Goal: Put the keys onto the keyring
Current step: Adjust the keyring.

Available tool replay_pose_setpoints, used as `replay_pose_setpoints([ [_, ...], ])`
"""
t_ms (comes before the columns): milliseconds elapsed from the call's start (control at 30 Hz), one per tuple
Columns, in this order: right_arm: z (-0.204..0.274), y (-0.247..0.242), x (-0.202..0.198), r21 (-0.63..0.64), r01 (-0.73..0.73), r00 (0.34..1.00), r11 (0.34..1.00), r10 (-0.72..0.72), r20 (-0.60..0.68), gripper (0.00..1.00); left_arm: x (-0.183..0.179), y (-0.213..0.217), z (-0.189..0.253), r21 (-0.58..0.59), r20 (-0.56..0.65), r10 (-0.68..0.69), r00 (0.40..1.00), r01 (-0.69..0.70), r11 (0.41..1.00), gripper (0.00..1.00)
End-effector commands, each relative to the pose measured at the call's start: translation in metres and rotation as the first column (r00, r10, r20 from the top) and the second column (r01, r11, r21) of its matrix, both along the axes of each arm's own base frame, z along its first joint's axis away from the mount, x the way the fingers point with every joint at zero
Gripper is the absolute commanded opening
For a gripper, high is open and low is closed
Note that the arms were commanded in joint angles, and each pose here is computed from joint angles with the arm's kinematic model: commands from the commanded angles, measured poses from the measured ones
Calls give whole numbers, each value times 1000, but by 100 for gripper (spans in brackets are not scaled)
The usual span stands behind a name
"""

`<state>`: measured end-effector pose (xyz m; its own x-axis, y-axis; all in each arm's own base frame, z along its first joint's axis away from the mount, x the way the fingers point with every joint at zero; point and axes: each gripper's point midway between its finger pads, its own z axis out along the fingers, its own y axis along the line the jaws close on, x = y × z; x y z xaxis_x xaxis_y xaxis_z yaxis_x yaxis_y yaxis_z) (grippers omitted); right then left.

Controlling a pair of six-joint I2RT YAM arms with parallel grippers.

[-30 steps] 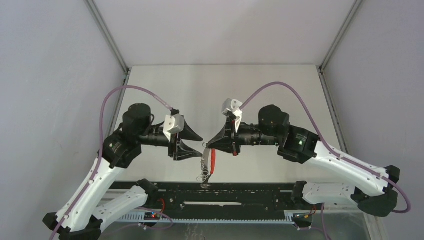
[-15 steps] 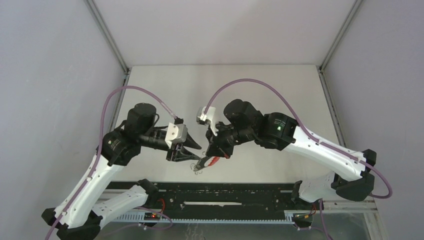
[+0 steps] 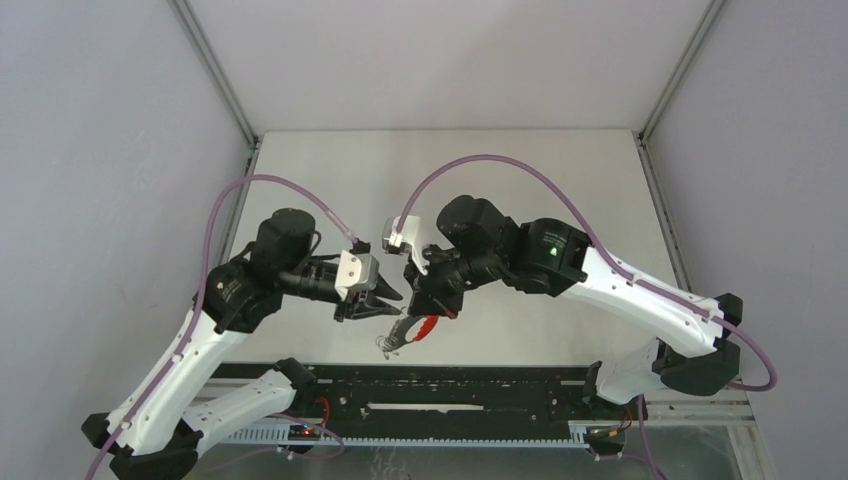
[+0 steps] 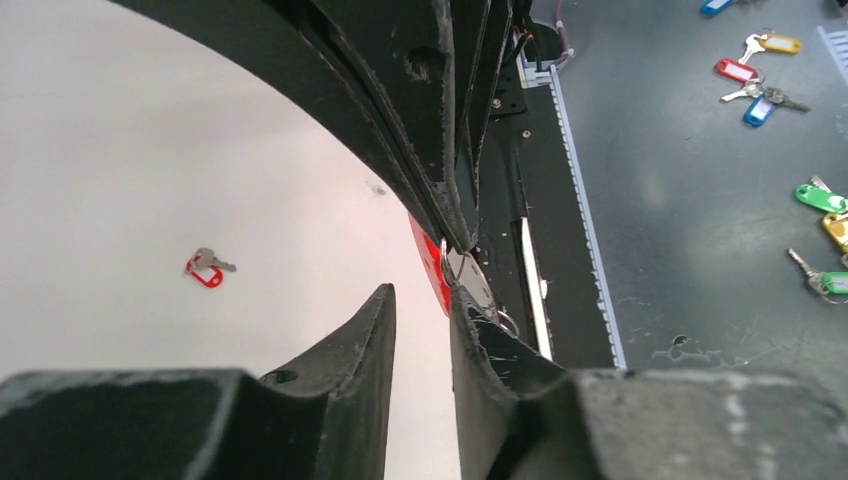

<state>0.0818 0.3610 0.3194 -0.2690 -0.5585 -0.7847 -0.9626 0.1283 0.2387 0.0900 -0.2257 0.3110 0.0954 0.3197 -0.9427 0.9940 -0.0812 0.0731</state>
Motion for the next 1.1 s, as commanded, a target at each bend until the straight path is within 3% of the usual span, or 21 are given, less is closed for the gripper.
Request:
replay_pose_setpoints([
  [0, 12, 5, -6, 19, -48, 999, 999, 47, 11, 0, -6, -5, 6, -36, -6, -32, 999, 32, 999, 26],
  [200, 17, 10, -4, 25, -49, 999, 998, 49, 17, 0, -20, -4, 4, -31, -63, -91, 994, 89, 996, 18],
  [533, 15, 9, -4, 10, -60, 998, 998, 59, 21, 0, -33, 6, 0, 1, -65, -128, 990, 128, 992, 35],
  [733, 14, 11, -6, 10, -73, 997, 997, 72, 20, 0, -32, 4, 3, -4, -54, -134, 989, 134, 991, 37],
  [1067, 14, 16, -9, 0, -99, 995, 995, 99, 23, 0, -26, -1, 8, -28, -58, -119, 991, 118, 993, 31],
])
